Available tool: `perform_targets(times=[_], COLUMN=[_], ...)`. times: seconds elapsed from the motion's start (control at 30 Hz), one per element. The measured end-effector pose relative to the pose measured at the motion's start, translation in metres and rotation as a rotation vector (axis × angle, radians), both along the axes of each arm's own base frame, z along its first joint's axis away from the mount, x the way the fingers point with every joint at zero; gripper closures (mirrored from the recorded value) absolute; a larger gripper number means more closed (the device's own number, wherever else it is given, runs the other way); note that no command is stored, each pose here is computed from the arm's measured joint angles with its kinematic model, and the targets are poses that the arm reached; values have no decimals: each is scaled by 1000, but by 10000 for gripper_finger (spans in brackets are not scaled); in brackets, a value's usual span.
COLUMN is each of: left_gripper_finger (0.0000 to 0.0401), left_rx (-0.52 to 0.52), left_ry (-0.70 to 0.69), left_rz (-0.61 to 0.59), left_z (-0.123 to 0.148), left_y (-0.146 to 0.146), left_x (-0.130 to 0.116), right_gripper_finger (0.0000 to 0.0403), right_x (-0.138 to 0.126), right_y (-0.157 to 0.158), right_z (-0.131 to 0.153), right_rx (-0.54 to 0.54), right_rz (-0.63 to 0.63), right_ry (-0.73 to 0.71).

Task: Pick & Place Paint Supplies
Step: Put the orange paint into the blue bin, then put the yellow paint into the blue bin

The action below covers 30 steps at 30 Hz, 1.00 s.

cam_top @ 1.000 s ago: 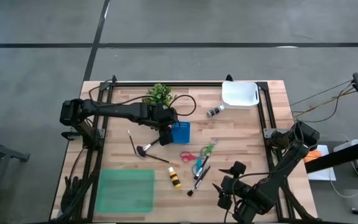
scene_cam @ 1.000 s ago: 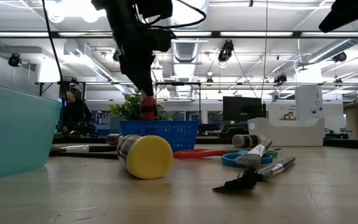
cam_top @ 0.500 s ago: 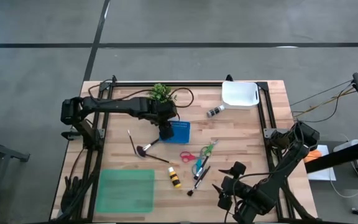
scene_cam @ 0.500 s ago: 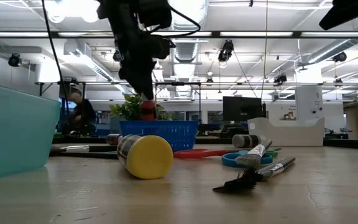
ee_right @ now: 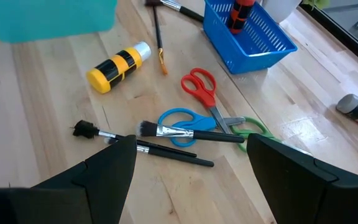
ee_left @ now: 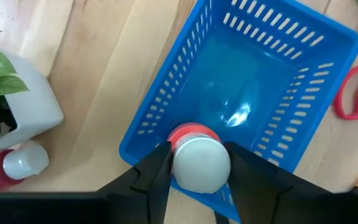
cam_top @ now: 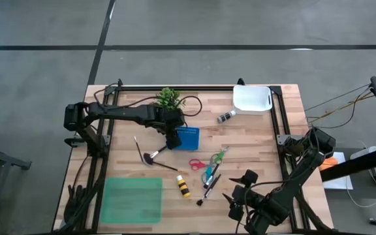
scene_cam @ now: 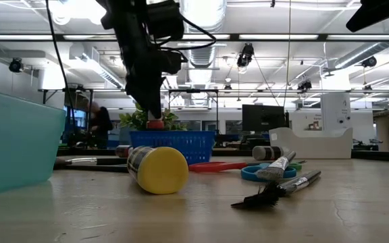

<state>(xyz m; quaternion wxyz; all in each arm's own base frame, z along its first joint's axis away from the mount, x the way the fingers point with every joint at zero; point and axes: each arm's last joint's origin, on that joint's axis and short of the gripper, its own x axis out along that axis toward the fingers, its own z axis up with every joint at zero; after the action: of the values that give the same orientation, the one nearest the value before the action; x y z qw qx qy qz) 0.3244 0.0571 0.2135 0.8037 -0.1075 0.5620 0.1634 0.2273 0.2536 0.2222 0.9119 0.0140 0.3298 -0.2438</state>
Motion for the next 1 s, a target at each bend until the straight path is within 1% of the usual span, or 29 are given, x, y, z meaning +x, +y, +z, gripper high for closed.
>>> perform_targets(times=[0.33, 0.57, 0.77, 1.0], left_gripper_finger=[236, 235, 234, 234], left_rx=[34, 83, 134, 139], left_ry=[-29, -19, -32, -45], left_rz=[-26, -38, -39, -38], left_z=[1, 2, 10, 25], left_y=[1, 2, 3, 1], left_x=[3, 2, 2, -7], right_gripper_finger=[98, 98, 98, 98], right_x=[0, 0, 0, 0], right_y=[0, 0, 0, 0], right_z=[0, 0, 0, 0], right_rx=[2, 2, 3, 4], right_rz=[0, 0, 0, 0], right_ry=[-2, -2, -3, -4])
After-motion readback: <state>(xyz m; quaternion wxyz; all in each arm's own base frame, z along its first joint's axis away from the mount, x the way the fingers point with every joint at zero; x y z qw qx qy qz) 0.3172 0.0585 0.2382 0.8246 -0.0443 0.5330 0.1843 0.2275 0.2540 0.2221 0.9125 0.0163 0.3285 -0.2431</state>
